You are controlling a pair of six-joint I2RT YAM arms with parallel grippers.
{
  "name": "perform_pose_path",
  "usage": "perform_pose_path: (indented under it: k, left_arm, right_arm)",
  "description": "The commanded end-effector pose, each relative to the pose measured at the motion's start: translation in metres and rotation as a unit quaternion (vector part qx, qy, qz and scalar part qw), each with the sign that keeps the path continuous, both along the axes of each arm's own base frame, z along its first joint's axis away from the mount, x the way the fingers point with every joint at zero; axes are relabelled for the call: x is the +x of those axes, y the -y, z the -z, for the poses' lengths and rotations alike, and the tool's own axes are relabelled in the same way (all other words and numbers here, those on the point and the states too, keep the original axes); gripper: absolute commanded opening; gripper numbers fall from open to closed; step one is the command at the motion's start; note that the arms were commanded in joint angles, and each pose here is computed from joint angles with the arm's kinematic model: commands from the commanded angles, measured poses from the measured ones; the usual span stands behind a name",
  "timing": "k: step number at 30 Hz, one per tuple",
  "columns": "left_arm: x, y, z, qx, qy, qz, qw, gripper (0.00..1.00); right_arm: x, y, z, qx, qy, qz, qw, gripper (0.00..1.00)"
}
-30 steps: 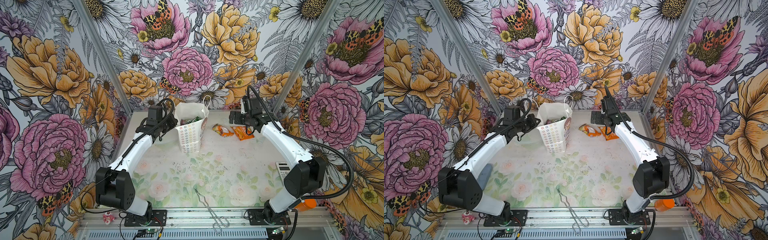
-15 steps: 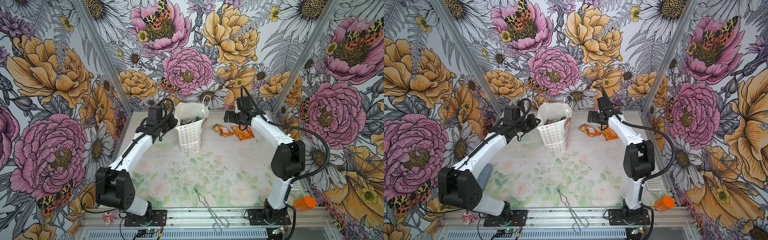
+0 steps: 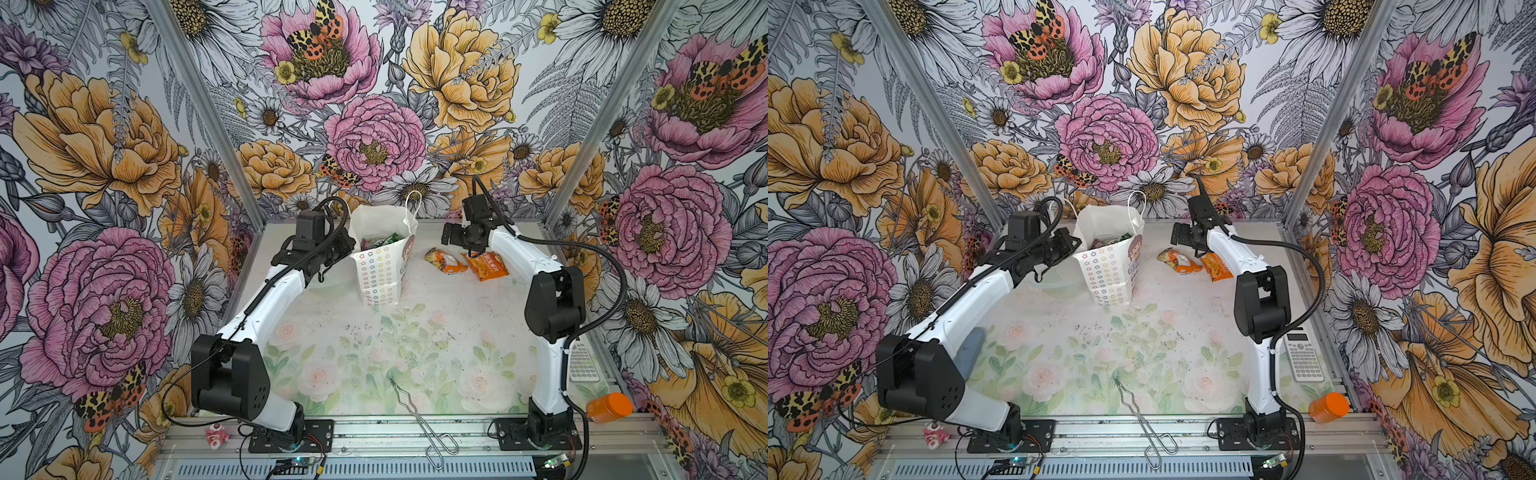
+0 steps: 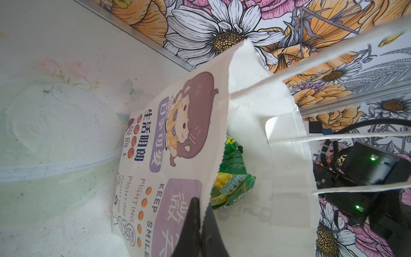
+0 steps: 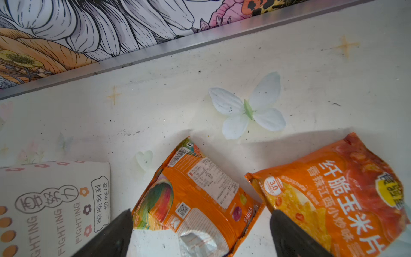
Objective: Place the snacks into the paper bag
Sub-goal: 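Move the right gripper back over the two orange chip bags, then lower the right gripper onto the orange fruit-candy bag and close on it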
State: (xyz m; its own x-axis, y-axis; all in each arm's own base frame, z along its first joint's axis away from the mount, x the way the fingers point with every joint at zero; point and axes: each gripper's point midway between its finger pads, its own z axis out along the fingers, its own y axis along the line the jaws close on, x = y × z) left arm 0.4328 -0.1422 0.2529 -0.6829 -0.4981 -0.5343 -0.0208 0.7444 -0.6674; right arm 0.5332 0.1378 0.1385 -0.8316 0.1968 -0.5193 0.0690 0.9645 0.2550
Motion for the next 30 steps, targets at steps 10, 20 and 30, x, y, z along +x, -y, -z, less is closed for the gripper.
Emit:
perform_pose_path:
  k: [10,20,30]
  left_arm:
    - [0.001,-0.004,-0.009,-0.006,0.014,-0.007,1.000,0.00]
    - [0.002,-0.005,-0.009,-0.005,0.014,-0.008,1.000,0.00]
    - [0.003,-0.005,-0.009,-0.006,0.014,-0.008,1.000,0.00]
  right_arm:
    - [-0.001,0.014,0.021,-0.037,-0.030,0.015,0.999,0.97]
    - [-0.009,0.023,0.037,-0.065,-0.056,0.015,0.996,0.96]
    - [-0.018,0.025,0.049,-0.076,-0.079,0.007,0.994,0.95]
